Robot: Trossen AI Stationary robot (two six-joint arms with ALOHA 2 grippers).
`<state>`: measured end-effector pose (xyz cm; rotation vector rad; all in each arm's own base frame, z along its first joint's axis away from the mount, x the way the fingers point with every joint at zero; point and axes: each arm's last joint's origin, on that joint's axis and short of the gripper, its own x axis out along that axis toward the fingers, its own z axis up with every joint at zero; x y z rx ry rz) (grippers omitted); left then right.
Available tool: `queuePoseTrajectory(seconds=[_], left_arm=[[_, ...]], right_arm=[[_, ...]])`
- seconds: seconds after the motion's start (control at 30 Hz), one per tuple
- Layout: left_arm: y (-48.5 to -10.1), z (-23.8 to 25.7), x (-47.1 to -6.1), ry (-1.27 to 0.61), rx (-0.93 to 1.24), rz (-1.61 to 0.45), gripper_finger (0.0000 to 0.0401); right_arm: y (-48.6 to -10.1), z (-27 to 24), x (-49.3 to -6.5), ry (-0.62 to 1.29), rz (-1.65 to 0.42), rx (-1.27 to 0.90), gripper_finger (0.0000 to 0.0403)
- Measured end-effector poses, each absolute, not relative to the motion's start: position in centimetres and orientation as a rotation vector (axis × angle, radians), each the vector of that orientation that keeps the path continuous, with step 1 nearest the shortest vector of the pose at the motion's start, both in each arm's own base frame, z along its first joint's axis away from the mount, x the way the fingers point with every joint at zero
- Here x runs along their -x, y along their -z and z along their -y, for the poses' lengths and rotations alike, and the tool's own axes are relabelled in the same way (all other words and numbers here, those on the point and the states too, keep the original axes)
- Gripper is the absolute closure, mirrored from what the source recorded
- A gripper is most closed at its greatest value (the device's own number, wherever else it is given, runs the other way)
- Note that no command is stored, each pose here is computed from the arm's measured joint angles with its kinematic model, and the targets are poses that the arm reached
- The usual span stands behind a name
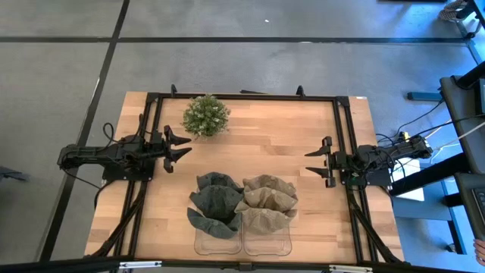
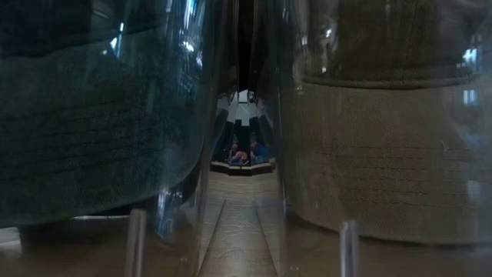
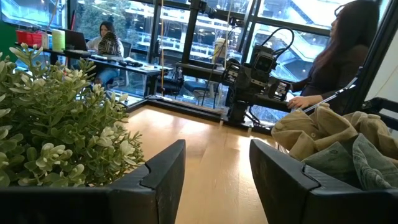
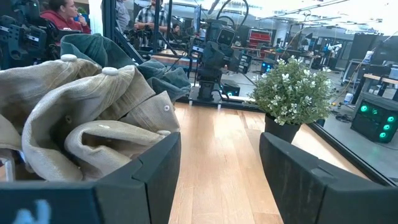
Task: Pick & Place hat
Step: Return to Home Position
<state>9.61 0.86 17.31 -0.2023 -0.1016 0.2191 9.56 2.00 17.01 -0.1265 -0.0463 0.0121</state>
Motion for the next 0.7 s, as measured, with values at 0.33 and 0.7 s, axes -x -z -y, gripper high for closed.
queuePoseTrajectory(seconds=[0.33,0.7], left_arm=[[-17.31,-0.86,-9.61,-0.219,0.202,0.102,0.0226],[-17.32,-0.86,-9.61,-0.219,0.202,0.102,0.0224]], right_arm=[[-17.01,-2.00,-9.56,-0.012,0.046,0.127,0.0184],[-17.01,-2.00,-9.56,-0.012,0.046,0.127,0.0184]])
